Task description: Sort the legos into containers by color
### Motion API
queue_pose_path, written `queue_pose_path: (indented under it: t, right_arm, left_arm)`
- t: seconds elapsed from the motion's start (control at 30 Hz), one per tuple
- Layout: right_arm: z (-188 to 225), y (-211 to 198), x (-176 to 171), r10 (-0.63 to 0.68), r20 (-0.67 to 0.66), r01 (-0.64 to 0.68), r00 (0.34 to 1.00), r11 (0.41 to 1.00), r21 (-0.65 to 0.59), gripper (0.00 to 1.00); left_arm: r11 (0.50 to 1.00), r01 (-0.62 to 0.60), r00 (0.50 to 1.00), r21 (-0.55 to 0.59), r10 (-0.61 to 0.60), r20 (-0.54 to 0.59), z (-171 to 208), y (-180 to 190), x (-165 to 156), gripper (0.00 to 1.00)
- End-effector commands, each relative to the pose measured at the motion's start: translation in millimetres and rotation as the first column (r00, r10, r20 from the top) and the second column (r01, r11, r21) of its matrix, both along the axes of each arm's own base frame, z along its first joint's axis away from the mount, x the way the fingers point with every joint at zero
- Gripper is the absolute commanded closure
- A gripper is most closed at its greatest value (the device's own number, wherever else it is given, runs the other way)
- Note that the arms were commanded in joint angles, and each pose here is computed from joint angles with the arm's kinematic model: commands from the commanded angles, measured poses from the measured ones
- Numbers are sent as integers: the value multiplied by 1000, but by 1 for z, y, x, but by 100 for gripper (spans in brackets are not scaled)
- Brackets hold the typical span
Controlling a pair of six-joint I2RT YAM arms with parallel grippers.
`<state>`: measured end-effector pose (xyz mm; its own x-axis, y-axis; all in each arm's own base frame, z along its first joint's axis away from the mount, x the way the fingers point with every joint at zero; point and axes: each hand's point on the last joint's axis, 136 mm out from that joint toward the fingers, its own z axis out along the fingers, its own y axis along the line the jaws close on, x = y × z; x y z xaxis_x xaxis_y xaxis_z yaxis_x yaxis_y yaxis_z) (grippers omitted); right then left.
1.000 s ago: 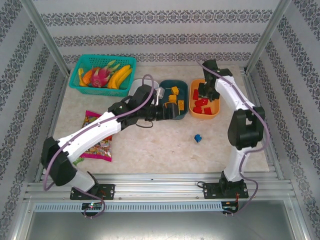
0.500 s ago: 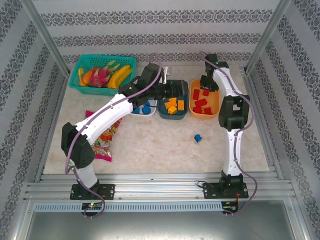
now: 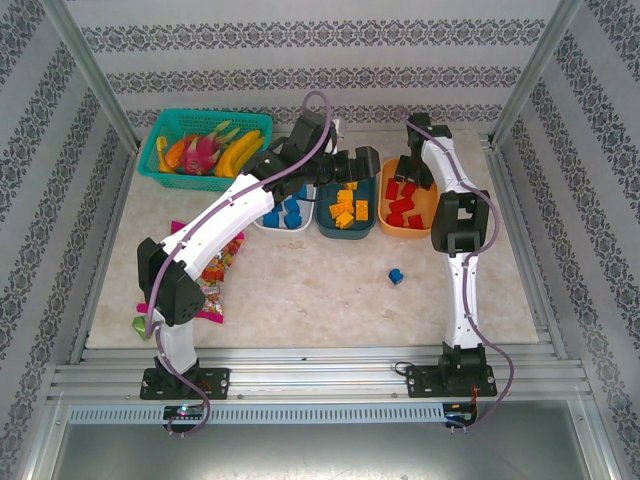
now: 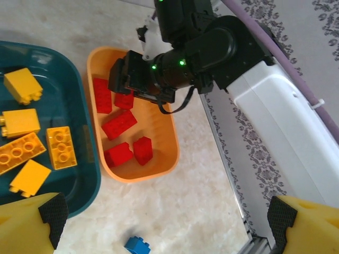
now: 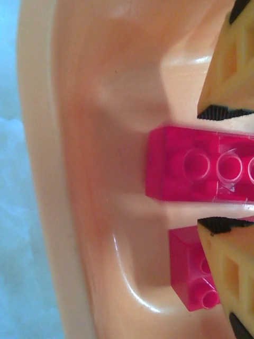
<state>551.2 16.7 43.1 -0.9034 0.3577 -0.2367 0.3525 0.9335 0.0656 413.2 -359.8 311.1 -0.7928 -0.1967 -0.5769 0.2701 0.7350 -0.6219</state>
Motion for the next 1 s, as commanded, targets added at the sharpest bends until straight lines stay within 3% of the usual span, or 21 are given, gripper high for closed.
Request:
queue_pose_path:
  t: [0.0,0.2,0.33,0.47,0.63,0.8,0.97]
  right_arm:
    - [44,-3,2,-17,69,16,997,1000,21,41]
    - [131,0,-6,-51,238,39,970,998,56,41]
    - [180,-3,-37,-99,329,76,939,994,84,40]
    - [205,0,-100,-186,377,129,907,977,170,39]
    - [205,2,-203,-271,362,188,892,950,249,37]
    - [185,11,-302,-282,295,188,913,932,311,35]
    - [162,31,-378,-225,200,134,954,913,385,32]
  left_arm:
    - [998,-44,999,55,44,0,-2,13,3,1]
    - [998,-31,999,62,30,12,4,11,-6,3]
    - [991,39,999,126,-38,-8,-13,-2,-26,4]
    - [975,120,993,187,-114,-43,-42,-19,-52,7]
    - [956,169,982,242,-144,-119,-85,-37,-74,10]
    - [957,171,963,235,-111,-246,-127,-65,-90,14]
    - [961,145,923,237,-45,-383,-167,-95,-106,19]
